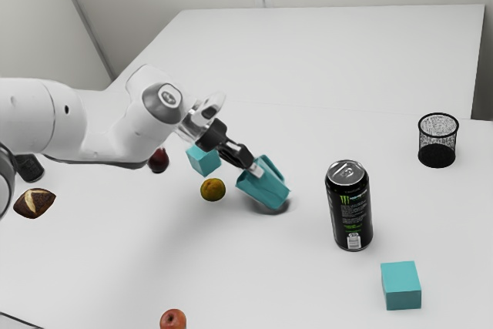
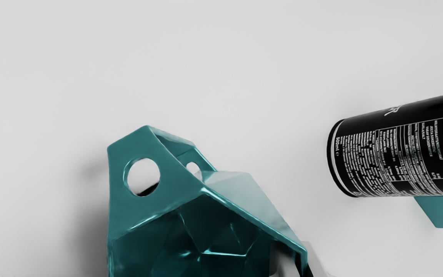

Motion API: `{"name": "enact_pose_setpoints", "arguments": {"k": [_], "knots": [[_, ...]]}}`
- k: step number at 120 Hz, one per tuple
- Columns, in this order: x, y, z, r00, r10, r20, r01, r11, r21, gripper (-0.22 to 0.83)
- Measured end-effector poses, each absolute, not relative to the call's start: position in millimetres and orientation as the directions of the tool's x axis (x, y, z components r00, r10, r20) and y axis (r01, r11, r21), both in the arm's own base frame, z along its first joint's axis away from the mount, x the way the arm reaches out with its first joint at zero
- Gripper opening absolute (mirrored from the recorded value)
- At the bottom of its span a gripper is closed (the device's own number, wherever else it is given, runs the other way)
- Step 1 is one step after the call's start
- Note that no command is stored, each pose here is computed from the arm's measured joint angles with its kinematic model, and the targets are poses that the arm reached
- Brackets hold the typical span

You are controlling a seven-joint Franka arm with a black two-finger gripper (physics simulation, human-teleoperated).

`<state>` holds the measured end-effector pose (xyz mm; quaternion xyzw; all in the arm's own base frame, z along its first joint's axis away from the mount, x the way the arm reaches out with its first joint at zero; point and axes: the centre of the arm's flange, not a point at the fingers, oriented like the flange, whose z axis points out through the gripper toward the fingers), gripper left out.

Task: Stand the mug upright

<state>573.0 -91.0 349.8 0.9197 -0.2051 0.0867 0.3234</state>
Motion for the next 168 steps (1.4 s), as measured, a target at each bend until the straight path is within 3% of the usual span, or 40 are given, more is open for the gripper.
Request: {"name": "enact_pose_setpoints", "arguments": {"k": [27, 60, 106, 129, 168], "knots": [[572, -96, 371, 0.830, -0.521, 0.199, -0.558, -0.767, 0.317, -0.17], [557, -102, 398, 0.824, -0.557, 0.105, -0.567, -0.814, 0.123, -0.17], [510, -91, 413, 0.900, -0.435, 0.032, -0.436, -0.899, 0.041, -0.17], [508, -36, 408, 0.964, -0.268, 0.006, -0.268, -0.963, 0.032, -0.17], [502, -28, 383, 0.985, -0.171, -0.039, -0.171, -0.985, -0.001, -0.17]]}}
